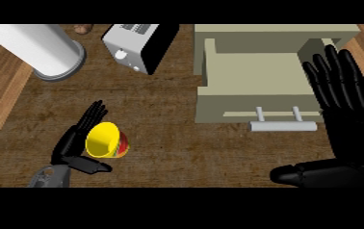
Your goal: Pick up the cup, place it into the drawer and close the drawer
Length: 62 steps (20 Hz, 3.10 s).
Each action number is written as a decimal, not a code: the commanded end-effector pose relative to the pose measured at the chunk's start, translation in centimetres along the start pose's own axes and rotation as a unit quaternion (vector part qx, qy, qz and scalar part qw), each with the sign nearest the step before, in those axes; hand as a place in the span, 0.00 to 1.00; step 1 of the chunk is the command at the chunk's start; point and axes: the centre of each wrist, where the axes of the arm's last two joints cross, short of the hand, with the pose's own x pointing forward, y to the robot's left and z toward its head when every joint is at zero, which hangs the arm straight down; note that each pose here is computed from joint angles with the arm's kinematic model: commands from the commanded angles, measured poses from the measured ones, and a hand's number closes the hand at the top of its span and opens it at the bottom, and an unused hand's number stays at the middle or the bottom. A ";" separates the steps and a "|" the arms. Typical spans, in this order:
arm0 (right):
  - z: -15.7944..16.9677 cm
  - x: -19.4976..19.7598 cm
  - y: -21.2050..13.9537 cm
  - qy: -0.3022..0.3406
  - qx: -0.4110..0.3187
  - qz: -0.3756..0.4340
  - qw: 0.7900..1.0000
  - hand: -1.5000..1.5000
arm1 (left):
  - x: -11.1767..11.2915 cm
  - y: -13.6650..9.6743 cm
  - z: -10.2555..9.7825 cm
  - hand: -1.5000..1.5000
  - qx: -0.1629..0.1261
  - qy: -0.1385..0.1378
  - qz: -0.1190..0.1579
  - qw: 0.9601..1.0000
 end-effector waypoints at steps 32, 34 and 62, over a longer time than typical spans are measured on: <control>0.2 0.6 -0.8 0.001 0.007 0.007 1.000 0.00 | -2.4 -3.9 -2.8 1.00 -0.091 -0.085 0.178 0.976; 0.2 1.4 -1.1 0.002 0.003 0.003 1.000 0.00 | -1.9 -3.2 -3.0 1.00 -0.086 -0.092 0.150 0.981; 0.9 0.1 -0.4 0.016 -0.004 0.008 1.000 0.00 | 12.8 -8.1 -9.8 1.00 0.070 -0.244 0.087 0.963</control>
